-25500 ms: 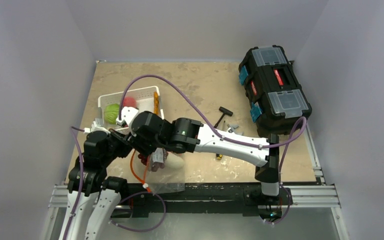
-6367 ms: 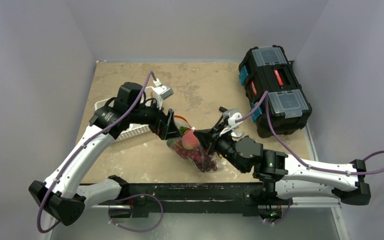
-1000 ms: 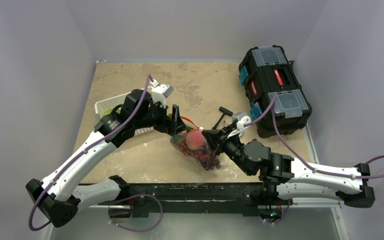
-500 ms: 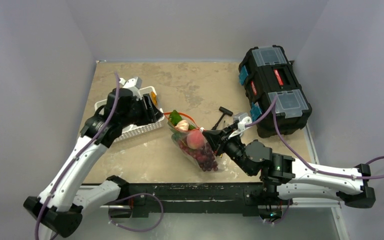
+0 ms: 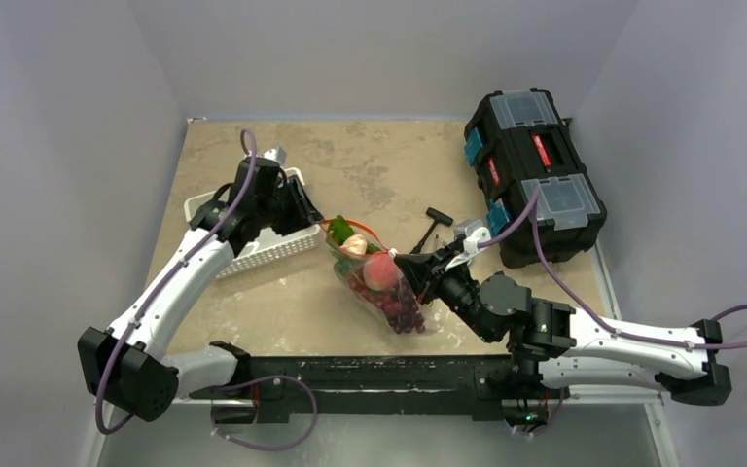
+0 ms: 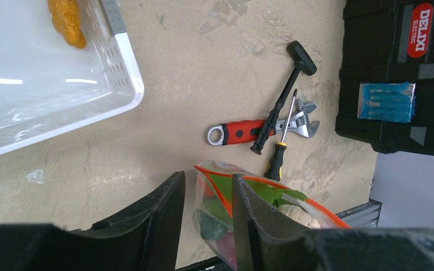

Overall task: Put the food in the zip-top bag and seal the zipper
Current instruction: Adjust the fake food in the zipper food storage bag.

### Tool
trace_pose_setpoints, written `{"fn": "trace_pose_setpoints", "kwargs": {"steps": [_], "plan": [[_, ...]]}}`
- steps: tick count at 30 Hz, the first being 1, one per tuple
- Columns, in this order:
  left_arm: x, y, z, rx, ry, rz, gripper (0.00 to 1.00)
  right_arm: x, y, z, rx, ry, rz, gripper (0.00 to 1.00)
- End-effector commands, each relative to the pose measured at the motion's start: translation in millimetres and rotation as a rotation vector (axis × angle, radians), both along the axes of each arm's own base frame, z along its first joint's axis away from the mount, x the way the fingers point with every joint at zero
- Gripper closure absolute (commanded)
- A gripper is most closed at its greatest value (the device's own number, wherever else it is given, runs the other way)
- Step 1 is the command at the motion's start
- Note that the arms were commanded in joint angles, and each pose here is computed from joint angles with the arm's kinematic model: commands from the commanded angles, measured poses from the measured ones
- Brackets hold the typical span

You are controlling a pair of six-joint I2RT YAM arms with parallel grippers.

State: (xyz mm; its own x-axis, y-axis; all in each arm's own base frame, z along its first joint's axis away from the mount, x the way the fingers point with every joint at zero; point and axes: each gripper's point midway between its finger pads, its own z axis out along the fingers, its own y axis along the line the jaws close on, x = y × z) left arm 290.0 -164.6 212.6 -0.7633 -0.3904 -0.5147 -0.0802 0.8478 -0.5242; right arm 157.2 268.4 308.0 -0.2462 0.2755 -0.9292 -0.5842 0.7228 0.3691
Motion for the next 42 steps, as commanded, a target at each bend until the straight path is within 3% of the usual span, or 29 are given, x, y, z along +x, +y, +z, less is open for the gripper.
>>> {"fn": "trace_pose_setpoints", "kwargs": {"steps": [1,4,10,16,18,19,22,23,27,32,42], "plan": [[9,-15,3,-0.096,-0.019,-0.005,0.64,0,-3,23,0.082,-0.025,-0.003,1.00],[8,-21,-6,-0.113,0.012,-0.026,0.64,-1,-2,23,0.081,-0.025,0.001,1.00],[2,-27,-13,-0.136,0.039,-0.063,0.76,-1,-1,24,0.080,-0.025,0.003,1.00],[-3,-44,-19,-0.207,0.059,-0.137,0.65,0,2,21,0.069,-0.023,0.004,1.00],[-3,-47,-21,-0.217,0.062,-0.154,0.66,0,1,22,0.072,-0.021,0.004,1.00],[-4,-47,-22,-0.219,0.061,-0.161,0.69,-1,0,22,0.072,-0.021,0.003,1.00],[-5,-45,-18,-0.204,0.034,-0.174,0.96,0,-2,21,0.070,-0.019,-0.003,1.00],[-7,-40,-14,-0.180,0.018,-0.171,1.00,0,-3,20,0.065,-0.018,-0.004,1.00],[-14,-19,18,-0.092,-0.080,-0.153,1.00,-1,-3,17,0.048,-0.022,0.005,1.00],[-42,-11,59,-0.129,-0.170,-0.167,1.00,-9,10,20,-0.020,-0.090,0.097,1.00],[-90,21,43,-0.160,-0.187,-0.044,1.00,-14,47,-3,-0.157,-0.050,0.181,1.00]]}}
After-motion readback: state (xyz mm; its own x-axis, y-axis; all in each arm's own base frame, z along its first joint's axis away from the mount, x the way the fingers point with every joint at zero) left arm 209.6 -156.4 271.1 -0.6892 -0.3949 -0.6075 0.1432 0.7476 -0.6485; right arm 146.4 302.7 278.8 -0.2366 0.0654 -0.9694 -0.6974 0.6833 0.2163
